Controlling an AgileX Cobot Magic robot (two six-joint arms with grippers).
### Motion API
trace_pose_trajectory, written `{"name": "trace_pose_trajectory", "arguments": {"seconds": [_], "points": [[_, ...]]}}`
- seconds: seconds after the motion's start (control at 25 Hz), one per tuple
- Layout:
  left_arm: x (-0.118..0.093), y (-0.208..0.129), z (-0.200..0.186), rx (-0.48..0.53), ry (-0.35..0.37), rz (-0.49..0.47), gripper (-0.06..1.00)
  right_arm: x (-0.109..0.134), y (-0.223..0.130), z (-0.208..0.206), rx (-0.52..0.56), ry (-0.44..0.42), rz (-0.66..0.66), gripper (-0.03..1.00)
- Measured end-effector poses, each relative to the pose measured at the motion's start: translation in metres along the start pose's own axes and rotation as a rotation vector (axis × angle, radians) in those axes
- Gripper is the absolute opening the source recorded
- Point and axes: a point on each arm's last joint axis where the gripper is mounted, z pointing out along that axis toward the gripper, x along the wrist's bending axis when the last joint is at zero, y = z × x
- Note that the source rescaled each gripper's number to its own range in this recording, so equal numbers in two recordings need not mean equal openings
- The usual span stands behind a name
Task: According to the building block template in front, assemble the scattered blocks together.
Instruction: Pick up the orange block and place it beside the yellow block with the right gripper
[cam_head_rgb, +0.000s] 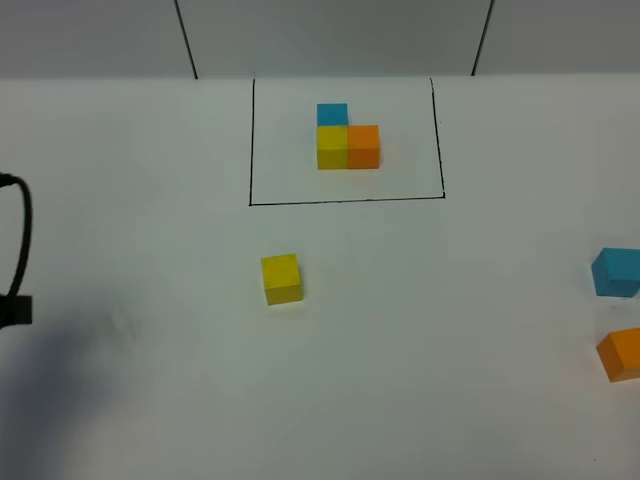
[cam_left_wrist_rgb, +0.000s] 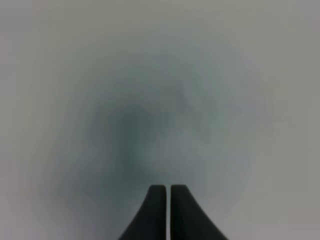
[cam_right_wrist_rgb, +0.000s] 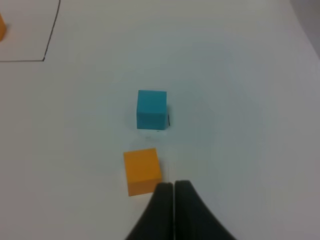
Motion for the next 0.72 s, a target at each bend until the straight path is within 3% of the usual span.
{"name": "trace_pose_trajectory", "arguments": {"seconds": [0.24, 0.52, 0.72], "points": [[0.015, -0.045, -0.033, 0.019, 0.089, -0.060, 0.00, 0.000, 0.000, 0.000, 0.000, 0.000, 0.000, 0.00], [0.015, -0.079, -0.055, -0.021, 0.134, -0.151, 0.00, 0.000, 0.000, 0.000, 0.000, 0.000, 0.000, 0.00], [0.011, -0.091, -0.067, -0.132, 0.148, -0.156, 0.00, 0.000, 0.000, 0.000, 0.000, 0.000, 0.000, 0.00]]}}
